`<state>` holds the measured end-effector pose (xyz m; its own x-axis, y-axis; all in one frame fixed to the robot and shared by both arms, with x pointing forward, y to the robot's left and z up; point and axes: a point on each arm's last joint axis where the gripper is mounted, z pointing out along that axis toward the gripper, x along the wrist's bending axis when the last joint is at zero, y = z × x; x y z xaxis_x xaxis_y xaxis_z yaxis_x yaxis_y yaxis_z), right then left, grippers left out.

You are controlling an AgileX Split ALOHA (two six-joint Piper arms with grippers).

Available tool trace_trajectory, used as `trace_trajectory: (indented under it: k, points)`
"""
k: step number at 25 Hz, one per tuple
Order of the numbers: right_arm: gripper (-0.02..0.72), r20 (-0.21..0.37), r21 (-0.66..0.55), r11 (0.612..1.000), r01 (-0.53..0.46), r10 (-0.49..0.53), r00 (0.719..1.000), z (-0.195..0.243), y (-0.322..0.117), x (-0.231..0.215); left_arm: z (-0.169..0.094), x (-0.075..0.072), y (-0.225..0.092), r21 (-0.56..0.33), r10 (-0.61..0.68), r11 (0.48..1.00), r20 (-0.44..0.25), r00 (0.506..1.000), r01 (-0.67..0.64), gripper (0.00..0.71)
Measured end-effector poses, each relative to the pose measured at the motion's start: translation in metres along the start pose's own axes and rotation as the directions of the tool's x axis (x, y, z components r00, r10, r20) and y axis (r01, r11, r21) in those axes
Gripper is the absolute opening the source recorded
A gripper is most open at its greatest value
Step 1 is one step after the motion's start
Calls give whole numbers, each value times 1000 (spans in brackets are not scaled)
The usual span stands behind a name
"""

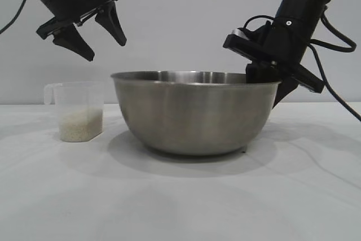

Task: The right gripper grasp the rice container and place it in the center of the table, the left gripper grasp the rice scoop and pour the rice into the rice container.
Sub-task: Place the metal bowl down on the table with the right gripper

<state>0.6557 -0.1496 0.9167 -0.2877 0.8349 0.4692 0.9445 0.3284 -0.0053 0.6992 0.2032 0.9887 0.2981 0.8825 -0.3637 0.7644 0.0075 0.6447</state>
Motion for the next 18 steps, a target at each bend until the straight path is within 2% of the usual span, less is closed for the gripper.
trace_trajectory:
  k: [4, 7, 9, 10, 15, 18]
  points:
    - [448, -1, 0, 1000, 0, 0, 1000, 0, 0, 0, 0, 0, 0, 0, 0, 1000, 0, 1000, 0, 493]
    - [551, 1, -15, 1000, 8, -8, 1000, -7, 0, 4, 0, 0, 0, 0, 0, 1000, 0, 1000, 0, 493]
    - [535, 16, -37, 999, 26, -26, 1000, -18, -2, 9, 0, 0, 0, 3, 0, 1000, 2, 1000, 0, 493]
    - [575, 27, -45, 998, 37, -36, 999, -23, -3, 11, 0, 0, 0, 3, 0, 1000, 2, 1000, 0, 493]
    - [558, 117, -71, 993, 98, -89, 989, -49, -9, 17, 0, 0, 0, 3, 0, 1000, 2, 1000, 0, 493]
    - [558, 128, -101, 990, 95, -82, 988, -65, -12, 15, 0, 0, 0, 5, 1, 1000, 3, 1000, -1, 493]
